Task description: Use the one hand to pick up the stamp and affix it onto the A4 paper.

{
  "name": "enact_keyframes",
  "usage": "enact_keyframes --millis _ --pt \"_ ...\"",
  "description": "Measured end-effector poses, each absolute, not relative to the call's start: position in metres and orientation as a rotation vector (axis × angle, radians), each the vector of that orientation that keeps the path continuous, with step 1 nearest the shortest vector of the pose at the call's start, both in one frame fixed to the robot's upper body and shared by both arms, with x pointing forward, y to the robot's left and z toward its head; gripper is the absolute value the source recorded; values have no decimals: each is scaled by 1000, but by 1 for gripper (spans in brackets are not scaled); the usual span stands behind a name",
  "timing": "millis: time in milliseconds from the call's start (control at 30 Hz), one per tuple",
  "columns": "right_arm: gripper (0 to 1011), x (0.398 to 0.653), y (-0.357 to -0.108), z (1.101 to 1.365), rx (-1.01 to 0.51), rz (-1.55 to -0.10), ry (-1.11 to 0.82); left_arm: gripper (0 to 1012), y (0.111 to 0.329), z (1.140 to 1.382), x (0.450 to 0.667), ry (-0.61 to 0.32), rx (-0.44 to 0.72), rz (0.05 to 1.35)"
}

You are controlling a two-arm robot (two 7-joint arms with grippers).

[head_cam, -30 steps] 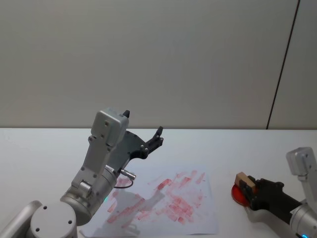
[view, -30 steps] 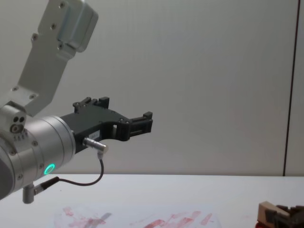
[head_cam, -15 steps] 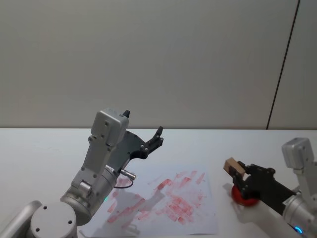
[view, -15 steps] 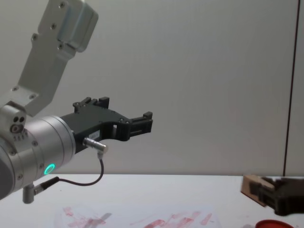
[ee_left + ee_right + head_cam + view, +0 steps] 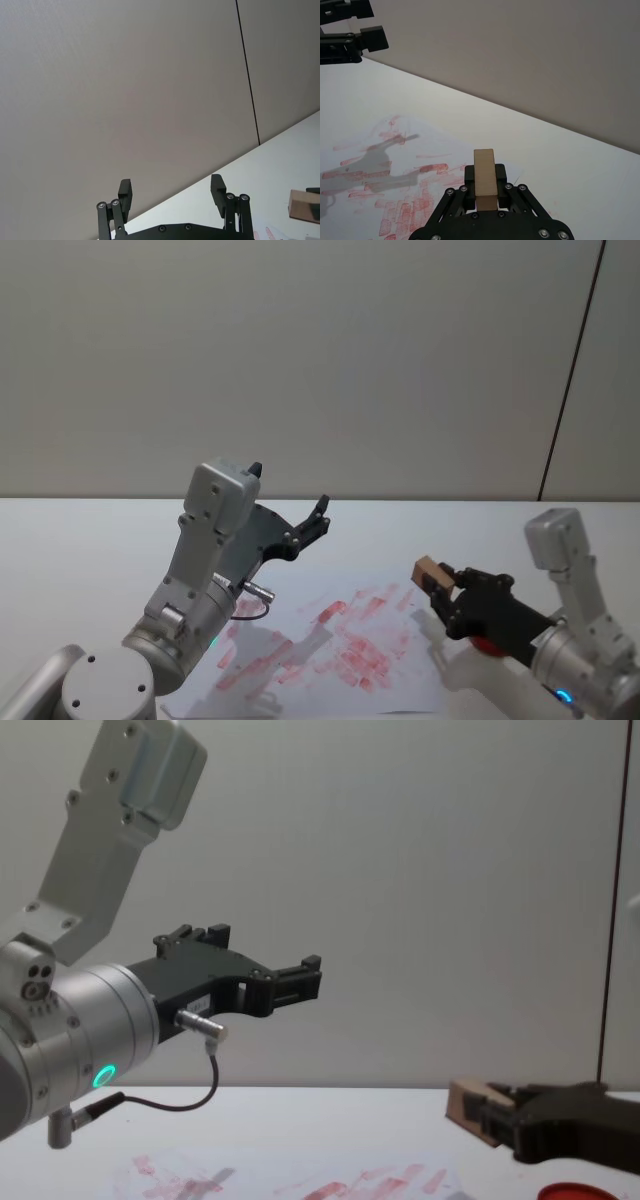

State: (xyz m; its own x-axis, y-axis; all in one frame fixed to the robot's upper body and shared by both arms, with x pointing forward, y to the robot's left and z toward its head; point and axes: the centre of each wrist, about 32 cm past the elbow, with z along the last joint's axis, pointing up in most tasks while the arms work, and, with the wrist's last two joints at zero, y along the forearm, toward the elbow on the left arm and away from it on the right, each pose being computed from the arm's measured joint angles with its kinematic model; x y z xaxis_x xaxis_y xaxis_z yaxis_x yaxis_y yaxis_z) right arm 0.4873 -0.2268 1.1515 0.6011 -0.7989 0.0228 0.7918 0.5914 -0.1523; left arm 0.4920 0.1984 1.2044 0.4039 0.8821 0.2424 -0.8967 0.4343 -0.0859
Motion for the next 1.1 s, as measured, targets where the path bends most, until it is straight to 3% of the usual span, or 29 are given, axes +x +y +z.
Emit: enact_keyframes --millis 1100 --pt "216 501 -198 1119 -275 -887 122 1002 198 1204 492 -268 61 1124"
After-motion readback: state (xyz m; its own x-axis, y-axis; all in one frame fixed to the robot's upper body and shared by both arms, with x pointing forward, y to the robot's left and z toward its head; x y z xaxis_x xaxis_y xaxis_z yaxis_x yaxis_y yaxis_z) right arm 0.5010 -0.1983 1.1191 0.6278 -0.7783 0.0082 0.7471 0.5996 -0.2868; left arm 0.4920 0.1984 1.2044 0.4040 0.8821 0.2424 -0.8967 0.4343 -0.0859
